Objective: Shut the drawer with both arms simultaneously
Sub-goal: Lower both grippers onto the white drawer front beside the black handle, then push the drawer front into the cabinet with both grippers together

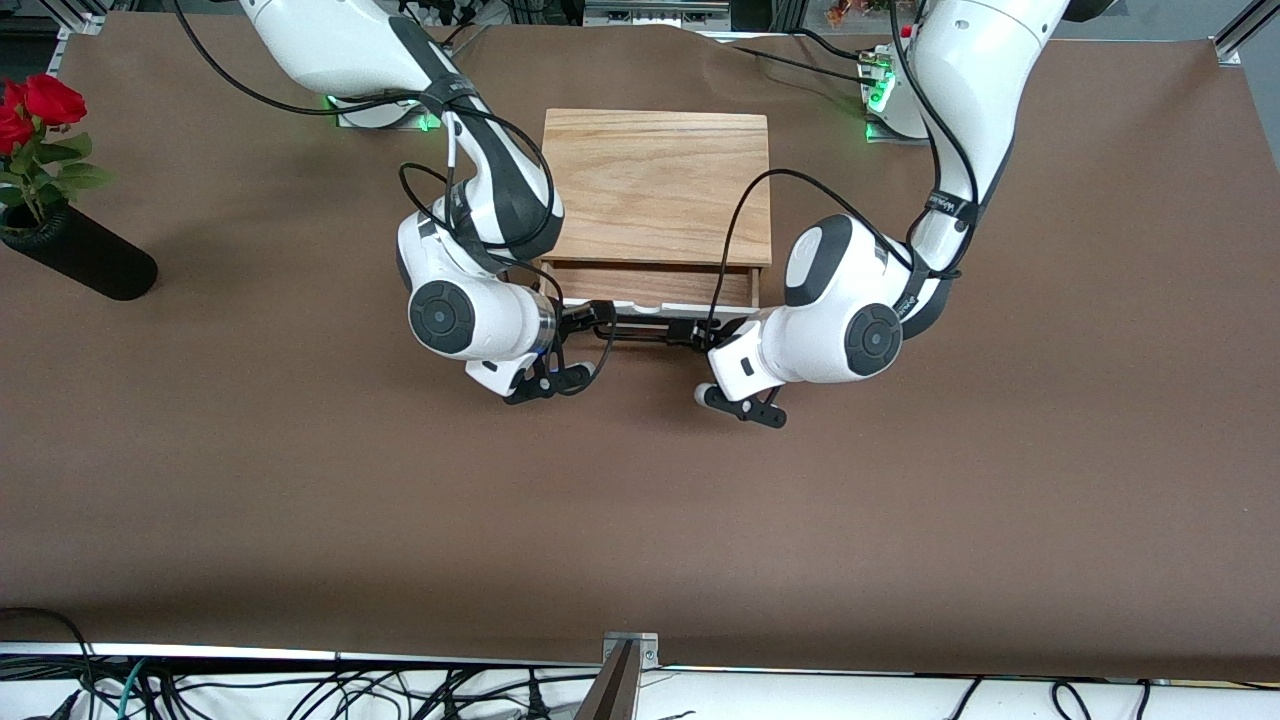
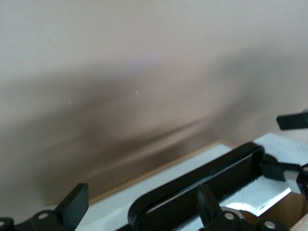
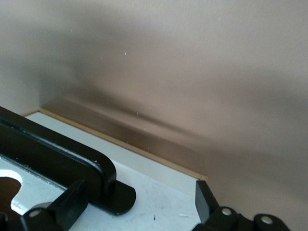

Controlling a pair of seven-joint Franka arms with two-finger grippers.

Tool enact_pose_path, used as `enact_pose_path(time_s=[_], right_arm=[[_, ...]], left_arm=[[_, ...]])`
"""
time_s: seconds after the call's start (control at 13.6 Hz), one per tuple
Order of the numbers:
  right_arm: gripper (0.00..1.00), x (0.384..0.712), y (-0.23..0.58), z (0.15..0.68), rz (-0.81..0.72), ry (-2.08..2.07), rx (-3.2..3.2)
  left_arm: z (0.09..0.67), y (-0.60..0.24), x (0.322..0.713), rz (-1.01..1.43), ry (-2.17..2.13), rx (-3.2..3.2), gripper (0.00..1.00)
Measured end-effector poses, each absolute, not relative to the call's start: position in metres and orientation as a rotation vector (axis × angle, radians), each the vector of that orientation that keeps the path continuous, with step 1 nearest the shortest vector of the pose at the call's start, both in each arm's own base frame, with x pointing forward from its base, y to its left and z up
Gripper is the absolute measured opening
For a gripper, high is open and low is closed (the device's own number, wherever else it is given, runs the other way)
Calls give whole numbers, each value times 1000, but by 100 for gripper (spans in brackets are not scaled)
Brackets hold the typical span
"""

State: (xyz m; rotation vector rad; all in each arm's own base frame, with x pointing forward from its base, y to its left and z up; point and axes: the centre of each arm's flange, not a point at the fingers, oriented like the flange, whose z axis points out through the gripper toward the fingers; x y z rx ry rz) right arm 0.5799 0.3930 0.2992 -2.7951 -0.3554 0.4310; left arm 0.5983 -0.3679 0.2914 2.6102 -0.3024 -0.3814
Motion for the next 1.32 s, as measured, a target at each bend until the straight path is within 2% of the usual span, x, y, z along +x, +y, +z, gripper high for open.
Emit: enact_pose_path(time_s=[0.51,0.96,1.32], right_arm=[[100,561,401,296,563,-405,-2788],[100,549,397,293,699,-429,-2782],[100,548,395,293,724,-430,-2781]], left_arm=[[283,-371,570,-642,-376,2579,100],[278,-368,558,-775,-404,2556,100],[277,-363,559,-799,-398,2552,100]])
